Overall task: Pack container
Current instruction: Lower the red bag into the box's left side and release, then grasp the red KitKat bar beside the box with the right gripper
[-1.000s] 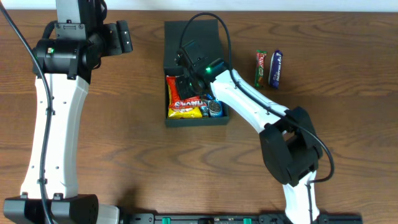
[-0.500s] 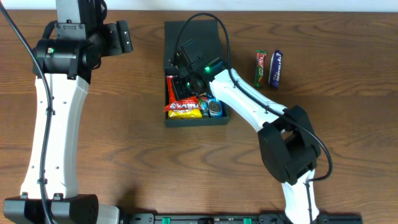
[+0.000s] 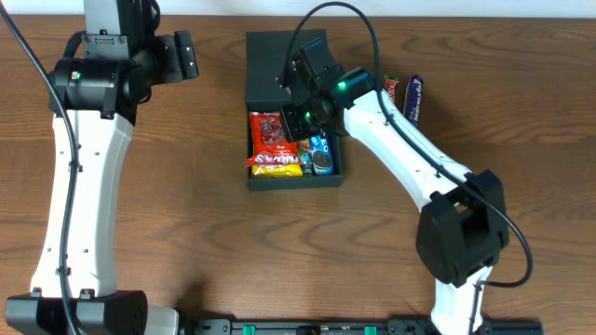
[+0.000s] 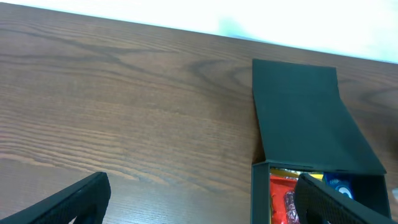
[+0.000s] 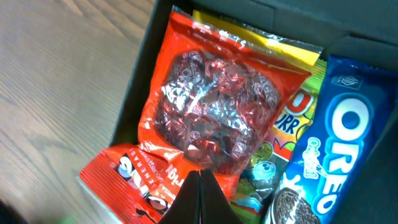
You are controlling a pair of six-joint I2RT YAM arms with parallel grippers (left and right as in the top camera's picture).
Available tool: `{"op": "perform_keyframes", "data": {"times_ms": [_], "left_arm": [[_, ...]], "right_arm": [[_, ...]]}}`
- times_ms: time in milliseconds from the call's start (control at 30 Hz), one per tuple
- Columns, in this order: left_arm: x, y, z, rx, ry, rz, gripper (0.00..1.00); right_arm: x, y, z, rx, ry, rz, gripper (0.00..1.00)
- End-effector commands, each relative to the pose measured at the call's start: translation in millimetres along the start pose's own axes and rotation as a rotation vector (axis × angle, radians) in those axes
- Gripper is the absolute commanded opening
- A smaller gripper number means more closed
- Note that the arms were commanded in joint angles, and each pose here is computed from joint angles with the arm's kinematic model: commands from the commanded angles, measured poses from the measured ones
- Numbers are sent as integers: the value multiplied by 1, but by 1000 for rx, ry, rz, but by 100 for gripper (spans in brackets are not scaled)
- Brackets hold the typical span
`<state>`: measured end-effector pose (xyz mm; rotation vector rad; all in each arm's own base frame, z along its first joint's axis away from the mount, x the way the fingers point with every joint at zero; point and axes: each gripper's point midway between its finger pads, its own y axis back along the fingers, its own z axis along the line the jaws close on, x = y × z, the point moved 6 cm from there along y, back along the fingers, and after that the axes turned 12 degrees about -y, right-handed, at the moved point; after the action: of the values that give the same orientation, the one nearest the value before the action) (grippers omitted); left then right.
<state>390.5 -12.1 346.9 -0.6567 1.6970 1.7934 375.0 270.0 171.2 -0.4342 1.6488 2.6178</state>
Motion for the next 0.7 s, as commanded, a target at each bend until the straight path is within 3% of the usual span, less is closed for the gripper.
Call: {"op": "perform_keyframes", "data": {"times_ms": [0,333,667], "left_arm": [[0,3,1,1,-8,-6,95],[0,3,1,1,-8,-5,95],[0,3,1,1,-8,-6,95]], "right_arm": [[11,-14,2,-1,65,38,1],[32,-60,5,14,122,125,1],[3,-29,13,-55,118,30,1]]}}
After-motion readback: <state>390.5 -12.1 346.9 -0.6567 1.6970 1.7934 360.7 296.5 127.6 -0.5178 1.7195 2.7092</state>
